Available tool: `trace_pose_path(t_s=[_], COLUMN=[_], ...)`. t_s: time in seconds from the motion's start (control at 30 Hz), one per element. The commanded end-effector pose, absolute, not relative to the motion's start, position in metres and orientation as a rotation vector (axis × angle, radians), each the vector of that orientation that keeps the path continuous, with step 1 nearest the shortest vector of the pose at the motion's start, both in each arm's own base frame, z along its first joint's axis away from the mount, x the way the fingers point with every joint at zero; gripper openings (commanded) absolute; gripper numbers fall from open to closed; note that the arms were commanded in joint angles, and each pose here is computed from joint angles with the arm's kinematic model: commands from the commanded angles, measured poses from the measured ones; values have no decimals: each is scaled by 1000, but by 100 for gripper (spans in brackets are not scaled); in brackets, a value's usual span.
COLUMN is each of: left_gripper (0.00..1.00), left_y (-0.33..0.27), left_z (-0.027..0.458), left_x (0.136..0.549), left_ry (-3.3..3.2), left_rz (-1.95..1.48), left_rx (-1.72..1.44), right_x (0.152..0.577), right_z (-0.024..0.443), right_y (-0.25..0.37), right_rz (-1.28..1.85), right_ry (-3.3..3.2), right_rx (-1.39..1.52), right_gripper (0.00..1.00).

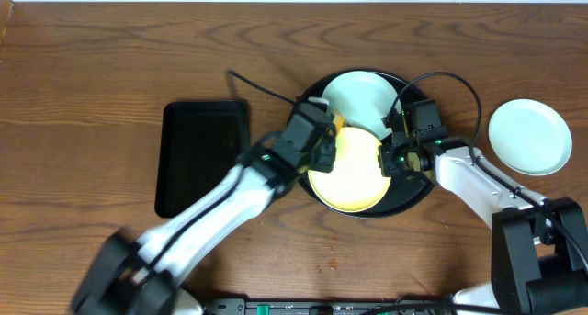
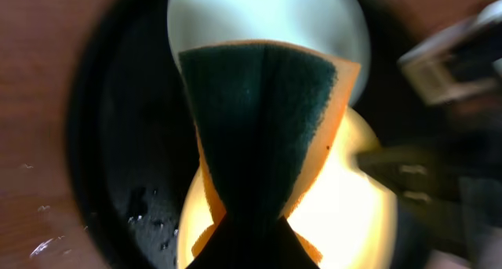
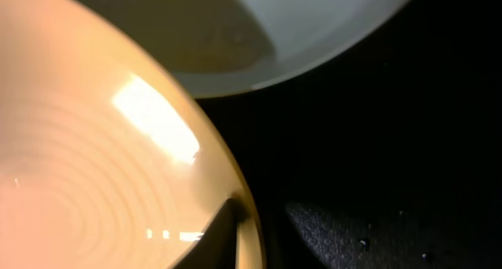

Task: Clean dirty plates on tray and stack at the side
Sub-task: 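Scrub the tilted yellow plate's underside with the left-gripper sponge, then return the sponge with the left gripper to the black tray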

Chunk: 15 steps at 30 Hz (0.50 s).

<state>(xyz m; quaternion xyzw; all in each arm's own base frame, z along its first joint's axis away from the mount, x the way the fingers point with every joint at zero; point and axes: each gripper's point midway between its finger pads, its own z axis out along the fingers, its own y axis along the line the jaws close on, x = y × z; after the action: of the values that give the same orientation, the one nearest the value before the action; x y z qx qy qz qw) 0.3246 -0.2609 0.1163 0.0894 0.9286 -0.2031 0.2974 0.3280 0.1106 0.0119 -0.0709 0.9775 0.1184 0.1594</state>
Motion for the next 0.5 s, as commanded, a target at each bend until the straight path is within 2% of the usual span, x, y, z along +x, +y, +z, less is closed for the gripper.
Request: trace_pose_path(t_s=[0.0, 0.1, 0.23, 0.33, 0.47], left_gripper=[7, 7, 7, 8, 7], left_y=[-233, -187, -123, -67, -24], left_z=[183, 195, 184, 163, 142], left_x=[320, 312, 298, 282, 271], left_ry=[2348, 2373, 2478, 2604, 2670], left_rz=[-561, -456, -304, -171, -83], left_rx=[187, 84, -82, -281, -476], right_x=[324, 328, 338, 348, 360], right_z=[4, 6, 26, 66, 123], right_y=[106, 106, 105, 101, 84], right_rz=[314, 316, 320, 293, 159], right_ry=[2815, 2800, 2753, 2661, 2489], right_rx=[-200, -200, -188, -177, -142], right_gripper=[1, 1, 1, 1, 1])
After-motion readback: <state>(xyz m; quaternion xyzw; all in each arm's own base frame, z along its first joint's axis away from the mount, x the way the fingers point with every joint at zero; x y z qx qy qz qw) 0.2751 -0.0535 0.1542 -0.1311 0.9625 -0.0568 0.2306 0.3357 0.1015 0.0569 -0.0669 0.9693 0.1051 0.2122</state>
